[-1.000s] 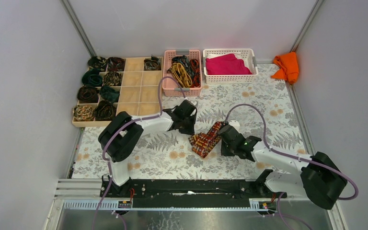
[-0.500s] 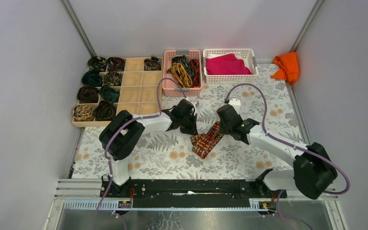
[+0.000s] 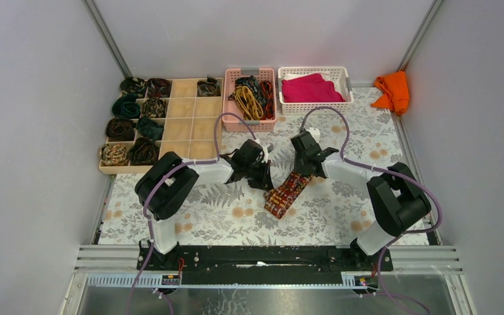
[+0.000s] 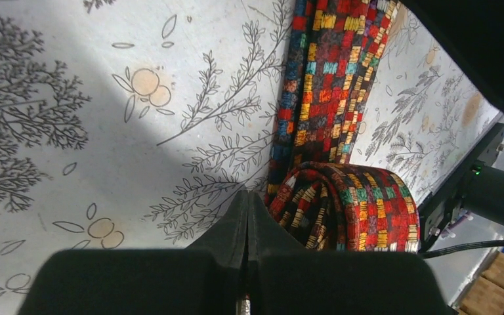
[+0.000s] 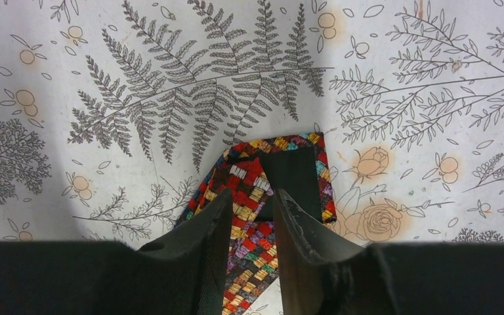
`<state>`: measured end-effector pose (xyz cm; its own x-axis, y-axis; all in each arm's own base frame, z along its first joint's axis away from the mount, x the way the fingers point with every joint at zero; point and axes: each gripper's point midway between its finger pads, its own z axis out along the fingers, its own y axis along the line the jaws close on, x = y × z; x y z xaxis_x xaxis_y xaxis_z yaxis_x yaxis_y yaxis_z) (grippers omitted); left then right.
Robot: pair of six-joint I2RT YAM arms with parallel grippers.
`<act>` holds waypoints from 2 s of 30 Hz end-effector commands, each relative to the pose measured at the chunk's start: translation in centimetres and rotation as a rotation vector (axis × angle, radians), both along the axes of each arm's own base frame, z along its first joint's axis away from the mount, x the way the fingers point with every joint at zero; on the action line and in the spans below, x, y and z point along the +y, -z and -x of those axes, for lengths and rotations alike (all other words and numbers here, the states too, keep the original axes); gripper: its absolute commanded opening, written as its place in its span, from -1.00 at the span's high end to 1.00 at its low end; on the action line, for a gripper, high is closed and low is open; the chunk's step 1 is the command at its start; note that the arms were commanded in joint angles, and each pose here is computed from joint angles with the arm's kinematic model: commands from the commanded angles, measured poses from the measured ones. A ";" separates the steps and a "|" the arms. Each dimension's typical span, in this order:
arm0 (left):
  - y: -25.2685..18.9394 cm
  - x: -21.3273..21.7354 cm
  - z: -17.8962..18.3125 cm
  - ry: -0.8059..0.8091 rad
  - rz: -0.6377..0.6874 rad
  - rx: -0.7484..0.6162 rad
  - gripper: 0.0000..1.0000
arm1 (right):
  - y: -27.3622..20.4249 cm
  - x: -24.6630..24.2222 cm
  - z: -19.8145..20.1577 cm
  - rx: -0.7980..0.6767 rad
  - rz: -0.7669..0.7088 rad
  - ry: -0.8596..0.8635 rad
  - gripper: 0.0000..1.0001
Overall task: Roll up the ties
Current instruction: Roll the tie at the center of the board.
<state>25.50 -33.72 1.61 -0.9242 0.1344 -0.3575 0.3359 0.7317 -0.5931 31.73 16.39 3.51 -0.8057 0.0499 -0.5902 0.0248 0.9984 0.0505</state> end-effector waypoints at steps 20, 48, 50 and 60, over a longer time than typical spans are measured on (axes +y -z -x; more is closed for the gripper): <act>1.9 1.3 2.4 0.029 -0.033 0.078 1.00 | 1.4 1.7 -1.6 0.038 -0.052 -0.022 0.85; 1.2 0.4 3.1 0.089 0.032 0.090 1.00 | 1.2 -1.9 1.4 0.076 0.051 0.040 0.50; 1.0 0.3 3.0 0.091 0.041 0.087 1.00 | 0.7 -1.8 1.2 0.061 0.045 0.036 0.31; -0.5 -0.2 2.5 0.086 0.060 0.065 0.97 | -2.5 -1.2 0.4 -0.041 -0.014 0.005 0.19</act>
<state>23.20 -34.10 1.84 -0.9376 0.1782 -0.2986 0.3381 0.6673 -0.6636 30.49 15.33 3.59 -0.8304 0.0499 -0.5549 0.0320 0.9986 0.0419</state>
